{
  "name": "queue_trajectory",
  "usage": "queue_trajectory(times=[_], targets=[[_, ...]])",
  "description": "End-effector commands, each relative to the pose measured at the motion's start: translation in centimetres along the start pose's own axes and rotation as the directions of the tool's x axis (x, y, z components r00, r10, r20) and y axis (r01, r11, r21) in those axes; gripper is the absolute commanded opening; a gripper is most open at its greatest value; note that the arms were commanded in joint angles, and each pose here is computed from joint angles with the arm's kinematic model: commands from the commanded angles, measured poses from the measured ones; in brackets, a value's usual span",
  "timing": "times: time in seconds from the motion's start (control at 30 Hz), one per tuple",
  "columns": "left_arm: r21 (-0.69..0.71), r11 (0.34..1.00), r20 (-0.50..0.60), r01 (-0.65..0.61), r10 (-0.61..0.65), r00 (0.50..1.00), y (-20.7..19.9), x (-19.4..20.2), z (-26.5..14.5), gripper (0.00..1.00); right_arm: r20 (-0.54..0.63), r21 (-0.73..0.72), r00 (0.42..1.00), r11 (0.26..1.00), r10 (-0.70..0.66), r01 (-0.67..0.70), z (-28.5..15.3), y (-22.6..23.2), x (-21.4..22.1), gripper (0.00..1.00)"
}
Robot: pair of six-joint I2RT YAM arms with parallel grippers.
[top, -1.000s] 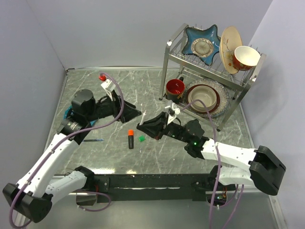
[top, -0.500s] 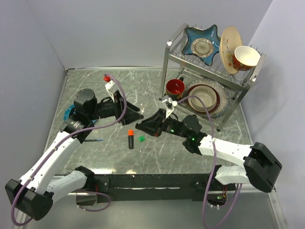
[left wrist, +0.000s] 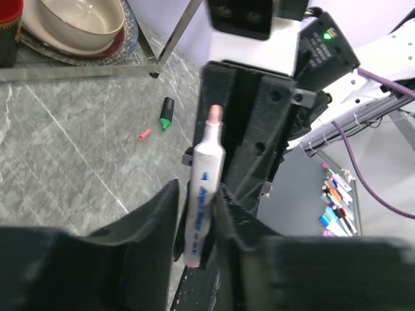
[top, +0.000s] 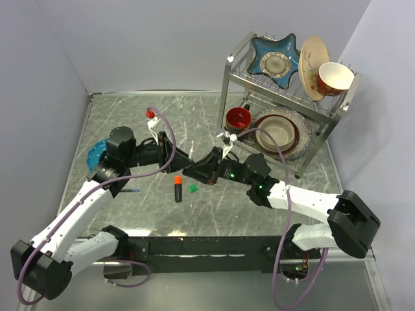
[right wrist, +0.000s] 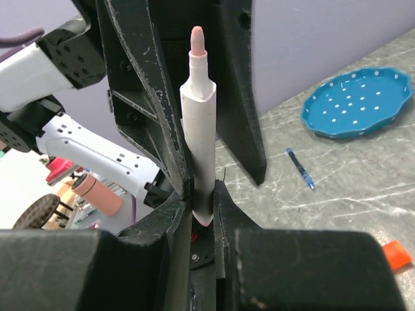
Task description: Insert the pens into the pen caps
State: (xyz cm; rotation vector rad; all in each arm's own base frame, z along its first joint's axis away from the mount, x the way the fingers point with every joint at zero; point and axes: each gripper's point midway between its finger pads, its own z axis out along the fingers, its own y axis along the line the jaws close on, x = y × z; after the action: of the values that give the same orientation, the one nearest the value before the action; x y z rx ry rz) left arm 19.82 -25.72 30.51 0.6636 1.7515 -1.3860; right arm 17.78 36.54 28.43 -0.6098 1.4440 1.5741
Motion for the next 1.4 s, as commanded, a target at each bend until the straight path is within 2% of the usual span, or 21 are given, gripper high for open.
queue_trajectory(times=[0.0, 0.03, 0.1, 0.13, 0.3, 0.4, 0.5, 0.57, 0.73, 0.77, 0.83, 0.87, 0.9, 0.93, 0.97, 1.03, 1.07, 1.13, 1.27, 1.33, 1.37], targets=[[0.037, 0.999, 0.039, -0.032, 0.031, 0.999, -1.0, -0.7, -0.1, 0.26, 0.071, -0.090, 0.997, 0.995, -0.026, 0.032, 1.2, 2.3, -3.2, 0.00], [0.040, 0.999, 0.040, -0.024, 0.022, 0.999, -1.0, -0.7, -0.1, 0.17, 0.071, -0.092, 0.997, 0.995, -0.022, 0.029, 1.2, 2.3, -3.2, 0.00], [0.040, 0.999, 0.051, -0.009, 0.007, 0.999, -1.0, -0.7, -0.1, 0.08, 0.067, -0.105, 0.998, 0.994, -0.006, 0.013, 1.3, 2.4, -3.0, 0.01], [0.040, 0.999, 0.055, -0.004, 0.001, 0.998, -1.0, -0.7, -0.1, 0.01, 0.066, -0.108, 0.998, 0.994, 0.002, 0.005, 1.3, 2.4, -3.0, 0.04], [-0.002, 1.000, 0.090, -0.011, 0.011, 0.996, -1.3, -1.5, -0.7, 0.01, 0.041, -0.115, 0.997, 0.992, 0.061, -0.056, 1.0, 2.5, -2.3, 0.35], [-0.088, 0.996, 0.101, -0.010, 0.019, 0.995, -0.5, -2.1, -1.2, 0.01, -0.011, -0.069, 0.996, 0.993, 0.094, -0.094, 0.1, 2.1, -0.8, 0.41], [-0.142, 0.990, 0.102, -0.025, 0.039, 0.994, -0.3, -2.2, -1.9, 0.01, -0.037, 0.116, 0.983, 0.978, 0.179, -0.173, -1.5, -0.2, 0.6, 0.48], [-0.193, 0.981, 0.097, -0.030, 0.050, 0.994, 0.4, -2.0, -2.3, 0.01, -0.020, 0.278, 0.977, 0.940, 0.214, -0.200, -2.7, -2.1, 0.5, 0.48], [-0.261, 0.965, 0.115, -0.034, 0.066, 0.991, 1.3, -1.5, -3.2, 0.01, 0.101, 0.488, 0.974, 0.843, 0.204, -0.227, -5.7, -4.8, -0.9, 0.47], [-0.263, 0.964, 0.110, -0.043, 0.074, 0.991, 1.4, -1.3, -3.3, 0.01, 0.132, 0.606, 0.969, 0.756, 0.210, -0.246, -7.5, -6.9, -0.4, 0.47], [-0.271, 0.962, 0.094, -0.044, 0.072, 0.993, 1.5, -0.8, -3.5, 0.01, 0.233, 0.696, 0.940, 0.632, 0.251, -0.341, -9.2, -8.4, -1.2, 0.48], [-0.284, 0.957, 0.088, -0.052, 0.080, 0.993, 1.8, -0.6, -3.6, 0.01, 0.257, 0.760, 0.928, 0.537, 0.271, -0.367, -11.2, -9.6, -0.5, 0.49], [-0.293, 0.955, 0.086, -0.054, 0.082, 0.993, 1.7, -0.3, -3.9, 0.01, 0.347, 0.777, 0.897, 0.451, 0.274, -0.439, -12.3, -10.4, -0.9, 0.50], [-0.297, 0.953, 0.080, -0.052, 0.079, 0.994, 1.8, 0.2, -4.0, 0.01, 0.397, 0.786, 0.882, 0.401, 0.256, -0.470, -13.1, -10.7, -1.6, 0.51], [-0.303, 0.951, 0.076, -0.059, 0.086, 0.993, 1.9, 0.4, -4.2, 0.01, 0.408, 0.825, 0.877, 0.309, 0.253, -0.473, -14.9, -11.4, -0.6, 0.51], [-0.315, 0.947, 0.084, -0.061, 0.092, 0.992, 2.2, 1.1, -4.6, 0.01, 0.514, 0.826, 0.843, 0.171, 0.162, -0.537, -17.4, -12.3, -1.9, 0.52], [-0.313, 0.947, 0.086, -0.068, 0.099, 0.991, 2.0, 1.2, -4.8, 0.01, 0.549, 0.827, 0.822, 0.044, 0.153, -0.560, -19.6, -12.8, -0.5, 0.52], [-0.322, 0.944, 0.080, -0.068, 0.098, 0.992, 2.1, 1.5, -4.9, 0.01, 0.561, 0.827, 0.825, -0.036, 0.068, -0.560, -21.8, -13.8, -1.0, 0.52], [-0.292, 0.954, 0.088, -0.072, 0.102, 0.991, 1.4, 1.4, -4.9, 0.01, 0.493, 0.858, 0.870, -0.158, -0.018, -0.489, -24.8, -15.6, -0.5, 0.52], [-0.277, 0.958, 0.083, -0.072, 0.099, 0.992, 1.3, 1.6, -4.8, 0.01, 0.526, 0.823, 0.850, -0.233, -0.031, -0.518, -25.9, -15.7, -0.4, 0.53], [-0.274, 0.959, 0.078, -0.066, 0.091, 0.993, 1.3, 1.8, -4.7, 0.01, 0.540, 0.796, 0.841, -0.310, -0.025, -0.521, -27.0, -15.6, 0.7, 0.53]])
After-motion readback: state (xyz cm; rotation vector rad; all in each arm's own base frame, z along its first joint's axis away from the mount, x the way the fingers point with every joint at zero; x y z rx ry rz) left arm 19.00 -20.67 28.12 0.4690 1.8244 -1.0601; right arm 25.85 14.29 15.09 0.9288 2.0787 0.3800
